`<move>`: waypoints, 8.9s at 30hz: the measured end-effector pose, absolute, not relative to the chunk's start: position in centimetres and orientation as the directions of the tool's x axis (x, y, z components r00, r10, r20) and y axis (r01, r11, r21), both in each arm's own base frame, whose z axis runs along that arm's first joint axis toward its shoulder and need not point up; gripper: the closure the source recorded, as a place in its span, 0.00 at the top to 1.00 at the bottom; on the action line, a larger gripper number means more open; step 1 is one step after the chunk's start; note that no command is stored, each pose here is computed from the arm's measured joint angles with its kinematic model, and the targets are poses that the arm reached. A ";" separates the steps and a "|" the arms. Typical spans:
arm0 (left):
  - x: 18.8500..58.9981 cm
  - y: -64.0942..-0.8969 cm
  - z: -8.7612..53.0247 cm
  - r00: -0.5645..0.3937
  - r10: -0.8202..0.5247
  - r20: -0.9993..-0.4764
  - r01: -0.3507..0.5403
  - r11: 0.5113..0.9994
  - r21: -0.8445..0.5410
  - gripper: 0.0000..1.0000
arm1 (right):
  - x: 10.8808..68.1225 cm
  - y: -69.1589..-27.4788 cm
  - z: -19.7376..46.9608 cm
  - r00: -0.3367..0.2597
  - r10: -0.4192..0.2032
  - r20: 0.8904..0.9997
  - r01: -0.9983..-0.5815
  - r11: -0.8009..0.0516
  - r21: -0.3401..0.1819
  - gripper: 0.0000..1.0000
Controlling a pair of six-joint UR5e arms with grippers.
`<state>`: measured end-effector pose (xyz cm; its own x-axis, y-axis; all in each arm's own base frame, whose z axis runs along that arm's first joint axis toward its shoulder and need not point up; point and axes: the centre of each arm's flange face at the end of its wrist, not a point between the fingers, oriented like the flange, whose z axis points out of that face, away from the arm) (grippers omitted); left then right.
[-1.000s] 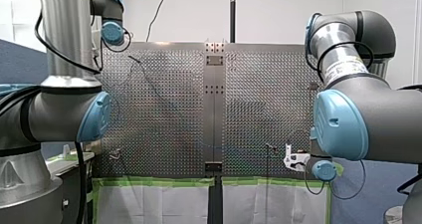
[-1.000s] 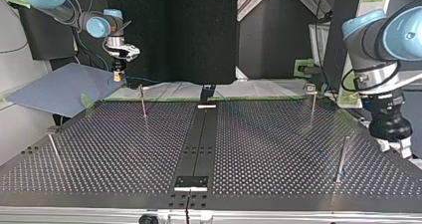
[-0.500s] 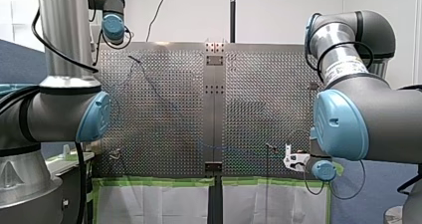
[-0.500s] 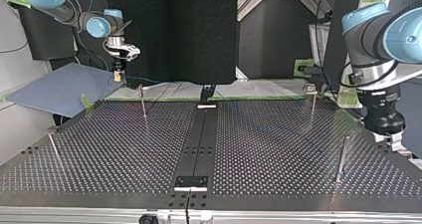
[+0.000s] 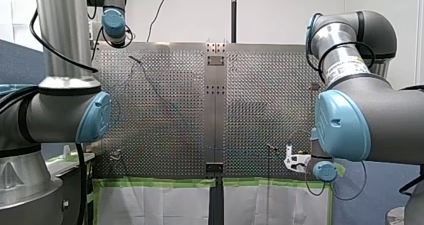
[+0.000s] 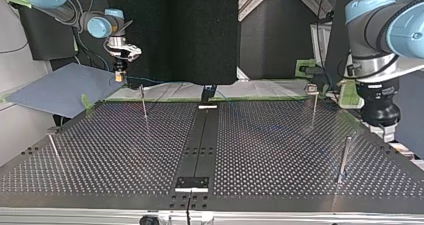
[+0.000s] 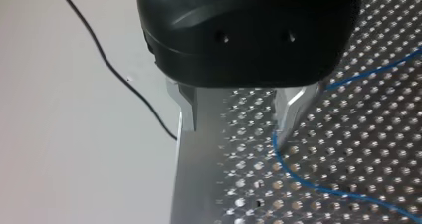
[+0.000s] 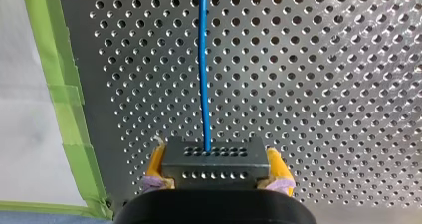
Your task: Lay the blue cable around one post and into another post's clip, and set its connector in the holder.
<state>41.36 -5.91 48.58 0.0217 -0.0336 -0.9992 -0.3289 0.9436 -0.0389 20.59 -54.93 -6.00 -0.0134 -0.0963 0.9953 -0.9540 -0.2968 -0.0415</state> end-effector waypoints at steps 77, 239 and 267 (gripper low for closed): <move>38.5 -7.6 51.3 -0.226 -0.084 -0.970 -0.232 0.972 -0.031 0.77 | 20.9 -54.8 -6.1 -0.013 -0.101 0.995 -0.952 -0.302 -0.043 0.00; 30.4 -44.0 13.1 -0.451 -0.249 -0.857 0.504 0.721 -0.475 0.77 | 21.3 -54.5 -6.1 -0.010 -0.111 0.994 -0.953 -0.301 -0.043 0.00; 40.1 -47.2 8.6 -0.219 -0.235 -0.947 0.476 0.821 -0.314 0.77 | 21.4 -54.4 -6.1 -0.002 -0.111 0.994 -0.952 -0.305 -0.036 0.00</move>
<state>40.11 -47.21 8.56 -0.2189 -0.2355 -0.9469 0.4763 0.8212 -0.3143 21.43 -54.44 -6.14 -0.0017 -0.1105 0.9939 -0.9516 -0.3054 -0.0355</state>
